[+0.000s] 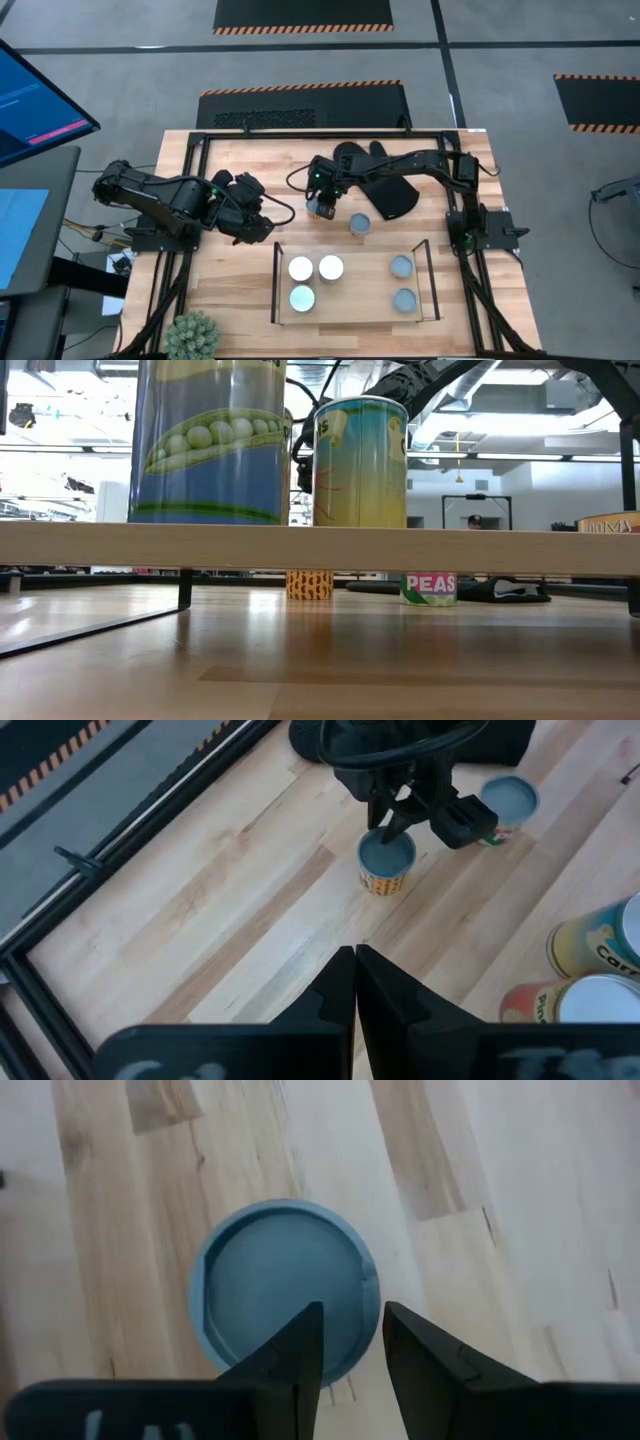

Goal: Pick and place cans onto a shelf
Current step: Put the canned black beans on the shelf

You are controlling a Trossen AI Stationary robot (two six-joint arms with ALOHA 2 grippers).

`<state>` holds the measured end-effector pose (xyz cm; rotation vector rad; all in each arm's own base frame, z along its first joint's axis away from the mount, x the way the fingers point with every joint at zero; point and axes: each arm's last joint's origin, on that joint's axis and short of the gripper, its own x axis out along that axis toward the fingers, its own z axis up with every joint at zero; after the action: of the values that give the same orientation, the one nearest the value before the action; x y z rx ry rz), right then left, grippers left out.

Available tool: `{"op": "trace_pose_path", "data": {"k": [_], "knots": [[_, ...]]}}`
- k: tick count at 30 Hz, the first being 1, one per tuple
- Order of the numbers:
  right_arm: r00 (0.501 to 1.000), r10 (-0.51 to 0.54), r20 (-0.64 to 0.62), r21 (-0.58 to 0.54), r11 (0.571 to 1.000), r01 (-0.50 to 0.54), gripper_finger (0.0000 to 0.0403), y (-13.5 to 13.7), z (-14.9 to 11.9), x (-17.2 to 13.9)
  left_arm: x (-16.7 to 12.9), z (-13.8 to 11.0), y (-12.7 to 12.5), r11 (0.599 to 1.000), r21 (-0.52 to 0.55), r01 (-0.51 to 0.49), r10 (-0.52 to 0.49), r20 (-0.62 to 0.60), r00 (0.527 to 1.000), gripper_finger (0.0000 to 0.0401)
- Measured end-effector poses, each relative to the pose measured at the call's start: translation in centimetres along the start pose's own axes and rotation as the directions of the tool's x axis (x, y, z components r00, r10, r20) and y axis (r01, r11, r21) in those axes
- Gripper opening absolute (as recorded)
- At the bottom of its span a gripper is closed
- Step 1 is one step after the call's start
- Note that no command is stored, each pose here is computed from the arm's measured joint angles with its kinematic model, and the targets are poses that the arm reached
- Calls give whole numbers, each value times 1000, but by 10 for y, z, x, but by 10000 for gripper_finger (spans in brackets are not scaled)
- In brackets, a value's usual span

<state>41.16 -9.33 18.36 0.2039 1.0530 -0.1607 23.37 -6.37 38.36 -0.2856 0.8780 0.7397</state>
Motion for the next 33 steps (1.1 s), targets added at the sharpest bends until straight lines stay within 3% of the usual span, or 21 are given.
{"op": "trace_pose_path", "data": {"k": [13, 20, 23, 28, 33], "knots": [[999, 11, -36, 33, 999, -9, 120, 12, -4, 1, 0, 1, -2, 1000, -6, 17, -16, 16, 1000, 0], [999, -5, -33, 48, 999, 7, 30, 22, -4, 1, 1, 8, -3, 999, 33, -9, 5, 99, 995, 0], [999, -7, -32, 55, 998, 9, 12, 22, -4, 1, 3, 12, -5, 999, 49, 21, -26, 110, 994, 0], [999, -1, -33, 68, 998, 3, 6, 27, -5, -4, 4, 22, -12, 991, -19, 132, -128, 138, 982, 0], [1000, -14, 28, 58, 998, 12, 4, 38, 1, -26, 3, 24, -17, 979, -12, 204, -201, 129, 971, 0]]}}
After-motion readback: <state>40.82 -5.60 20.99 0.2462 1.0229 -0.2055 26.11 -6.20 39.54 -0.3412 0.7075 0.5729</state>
